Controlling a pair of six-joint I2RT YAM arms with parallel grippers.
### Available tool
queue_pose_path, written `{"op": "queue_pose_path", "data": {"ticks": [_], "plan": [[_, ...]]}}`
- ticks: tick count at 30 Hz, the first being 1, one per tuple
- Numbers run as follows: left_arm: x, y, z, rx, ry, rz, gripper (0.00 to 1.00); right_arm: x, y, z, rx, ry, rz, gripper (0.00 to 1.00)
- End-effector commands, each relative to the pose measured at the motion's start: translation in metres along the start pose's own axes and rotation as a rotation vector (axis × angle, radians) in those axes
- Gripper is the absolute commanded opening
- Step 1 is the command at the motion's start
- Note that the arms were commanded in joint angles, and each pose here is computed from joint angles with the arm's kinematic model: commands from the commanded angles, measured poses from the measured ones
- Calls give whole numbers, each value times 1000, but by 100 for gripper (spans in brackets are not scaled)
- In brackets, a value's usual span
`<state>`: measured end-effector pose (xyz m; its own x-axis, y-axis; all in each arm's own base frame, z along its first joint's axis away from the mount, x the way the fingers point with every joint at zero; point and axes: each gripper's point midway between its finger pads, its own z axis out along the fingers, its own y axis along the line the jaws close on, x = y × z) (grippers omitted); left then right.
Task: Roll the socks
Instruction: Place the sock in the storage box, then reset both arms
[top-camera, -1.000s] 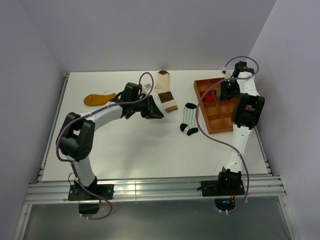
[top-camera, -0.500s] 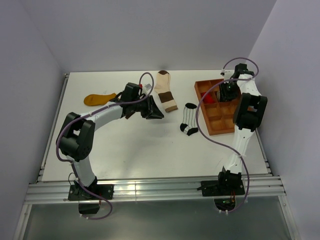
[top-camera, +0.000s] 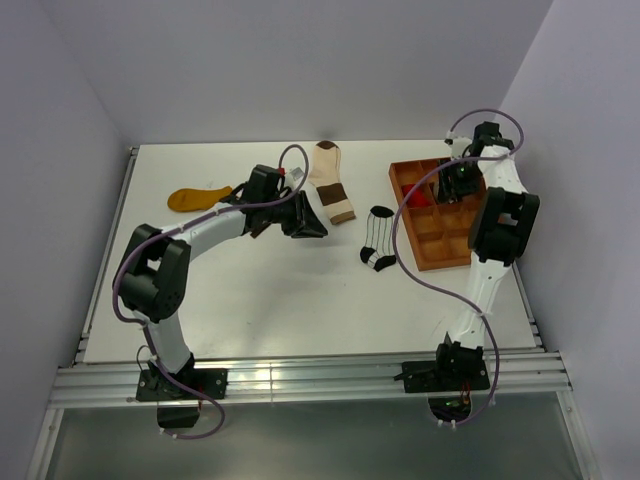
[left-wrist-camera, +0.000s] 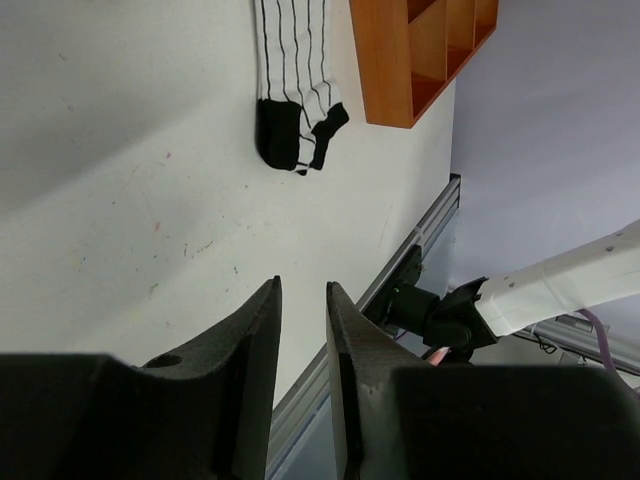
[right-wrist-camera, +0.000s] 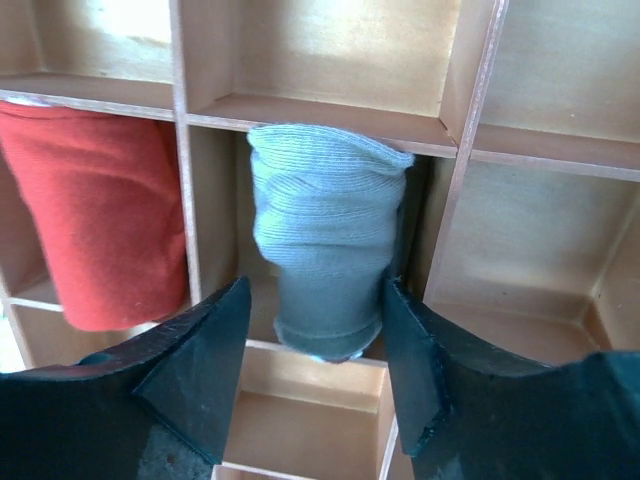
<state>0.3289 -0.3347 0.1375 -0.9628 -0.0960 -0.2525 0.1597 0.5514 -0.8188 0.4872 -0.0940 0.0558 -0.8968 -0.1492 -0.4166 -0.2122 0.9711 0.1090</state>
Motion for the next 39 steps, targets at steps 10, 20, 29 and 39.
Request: {"op": "queue_pose_path", "data": {"ticks": [10, 20, 29, 39], "plan": [[-11, -12, -1, 13, -28, 64, 30, -52, 25, -99, 28, -275, -44, 98], [-16, -21, -11, -1, -66, 101, 31, -39, 103, -149, 3, -418, -174, 100], [-20, -23, -21, -34, -99, 121, 31, 8, 219, -182, -202, -545, -392, 100], [-23, -22, -18, -44, -107, 122, 32, 27, 245, -190, -231, -568, -461, 100]]}}
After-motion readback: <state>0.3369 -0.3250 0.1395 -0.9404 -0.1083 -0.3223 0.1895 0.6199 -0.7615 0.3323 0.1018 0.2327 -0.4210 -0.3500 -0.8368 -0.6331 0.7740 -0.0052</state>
